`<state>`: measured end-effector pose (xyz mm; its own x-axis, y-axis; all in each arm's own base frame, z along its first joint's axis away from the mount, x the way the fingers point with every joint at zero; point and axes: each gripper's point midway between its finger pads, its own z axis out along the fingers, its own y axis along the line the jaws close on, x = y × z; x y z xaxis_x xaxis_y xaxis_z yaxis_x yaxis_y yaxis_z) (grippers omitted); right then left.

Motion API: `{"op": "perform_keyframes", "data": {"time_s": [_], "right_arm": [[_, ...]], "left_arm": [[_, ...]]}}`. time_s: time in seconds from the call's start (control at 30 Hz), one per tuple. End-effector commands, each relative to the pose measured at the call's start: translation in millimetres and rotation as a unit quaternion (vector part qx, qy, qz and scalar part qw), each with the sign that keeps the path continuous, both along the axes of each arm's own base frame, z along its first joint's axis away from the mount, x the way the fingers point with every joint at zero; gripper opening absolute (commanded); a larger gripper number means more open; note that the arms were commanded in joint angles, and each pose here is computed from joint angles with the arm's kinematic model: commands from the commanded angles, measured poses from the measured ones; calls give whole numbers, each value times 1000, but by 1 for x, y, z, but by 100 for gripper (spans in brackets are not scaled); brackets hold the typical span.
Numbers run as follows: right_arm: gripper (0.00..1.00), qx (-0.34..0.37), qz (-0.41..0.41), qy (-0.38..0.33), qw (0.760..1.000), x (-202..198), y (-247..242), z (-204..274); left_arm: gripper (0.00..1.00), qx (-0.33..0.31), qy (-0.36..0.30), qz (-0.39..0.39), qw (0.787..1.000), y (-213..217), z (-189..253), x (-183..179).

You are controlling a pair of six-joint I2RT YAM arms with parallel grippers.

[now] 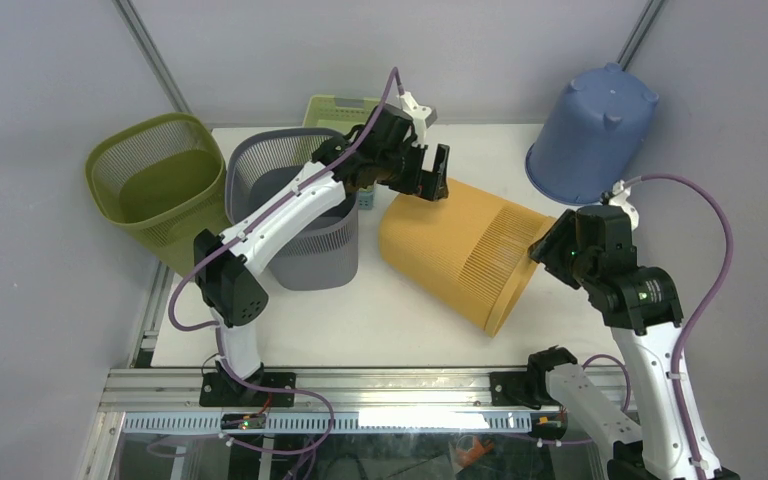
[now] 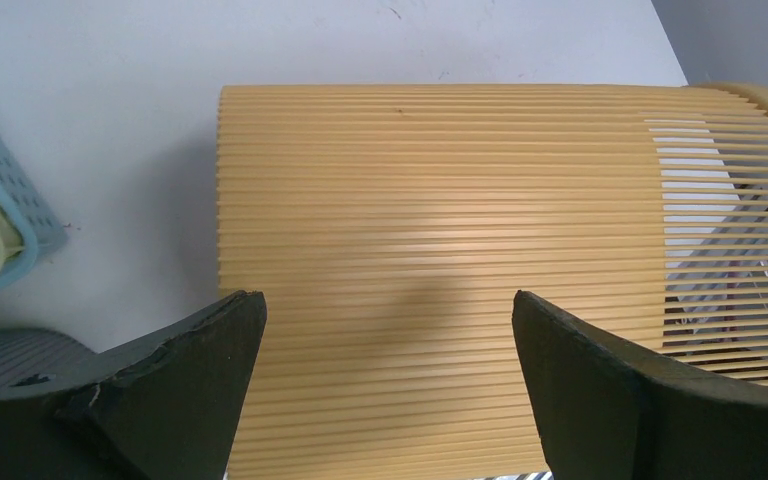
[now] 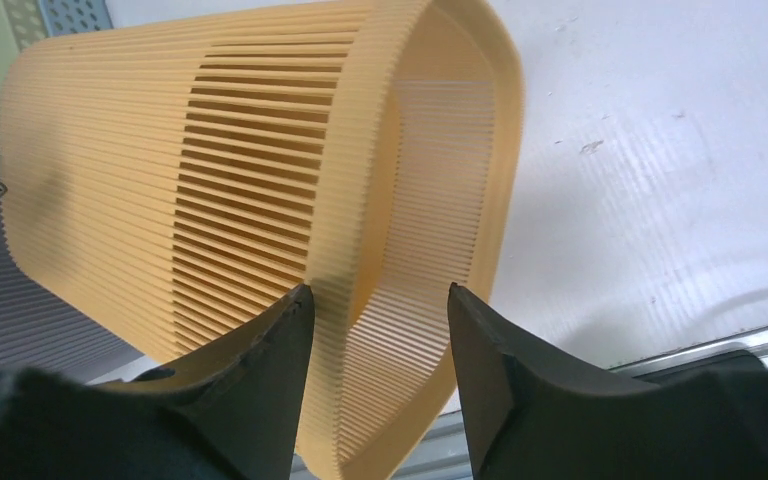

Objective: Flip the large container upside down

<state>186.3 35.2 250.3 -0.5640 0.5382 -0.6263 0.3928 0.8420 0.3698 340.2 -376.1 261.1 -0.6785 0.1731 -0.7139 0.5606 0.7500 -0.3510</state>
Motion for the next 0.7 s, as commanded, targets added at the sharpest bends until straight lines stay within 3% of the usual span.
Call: {"op": "perform_keyframes", "data": {"time_s": [0.0, 0.23, 0.4, 0.57, 0.67], "right_arm": [[54, -62, -31, -4, 998, -12, -28, 5], [52, -94, -60, 4, 994, -28, -47, 3], [52, -56, -45, -45, 996, -25, -35, 33], [68, 39, 44, -107, 993, -15, 11, 73], [76, 84, 88, -83, 989, -7, 37, 59]], "left_arm": [[99, -33, -18, -41, 998, -32, 23, -14], [99, -53, -10, -94, 994, -60, 28, -35], [99, -84, -3, -129, 988, -69, 41, -46], [99, -98, -35, -125, 987, -64, 68, -43], [99, -101, -54, -98, 989, -48, 88, -30]]}}
